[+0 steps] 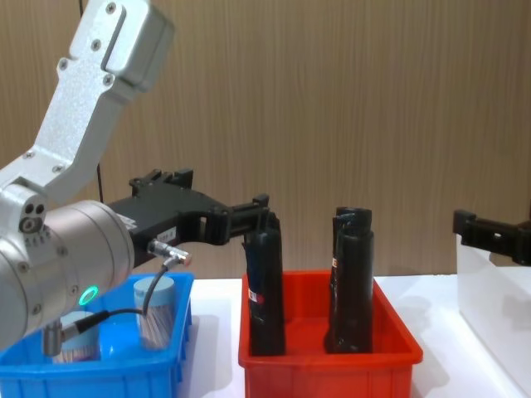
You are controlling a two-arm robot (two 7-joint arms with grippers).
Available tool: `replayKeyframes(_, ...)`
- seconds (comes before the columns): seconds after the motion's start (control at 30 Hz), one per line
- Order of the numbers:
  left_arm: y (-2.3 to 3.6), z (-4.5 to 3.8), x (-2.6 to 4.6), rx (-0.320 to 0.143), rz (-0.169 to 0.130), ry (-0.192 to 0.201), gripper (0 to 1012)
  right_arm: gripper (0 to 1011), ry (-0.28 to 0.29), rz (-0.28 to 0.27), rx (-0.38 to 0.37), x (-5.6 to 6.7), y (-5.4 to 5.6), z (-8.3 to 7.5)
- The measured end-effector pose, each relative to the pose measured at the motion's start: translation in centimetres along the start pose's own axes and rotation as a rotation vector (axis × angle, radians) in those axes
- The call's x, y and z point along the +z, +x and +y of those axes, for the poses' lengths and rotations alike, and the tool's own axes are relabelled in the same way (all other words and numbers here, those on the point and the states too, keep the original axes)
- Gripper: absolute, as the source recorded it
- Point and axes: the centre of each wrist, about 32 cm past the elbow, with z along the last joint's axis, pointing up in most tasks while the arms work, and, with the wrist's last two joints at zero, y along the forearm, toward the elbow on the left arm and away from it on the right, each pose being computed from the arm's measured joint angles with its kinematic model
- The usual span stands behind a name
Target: Pick the cotton swabs from the blue box and place them into the white box.
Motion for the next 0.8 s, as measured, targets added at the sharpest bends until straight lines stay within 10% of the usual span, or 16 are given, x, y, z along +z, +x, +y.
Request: replayKeyframes(0.8,0.0,0.0,0.0,0.0,0.0,0.0,1003,1002,0.0,0.0,0.0,0.0,0.0,0.0)
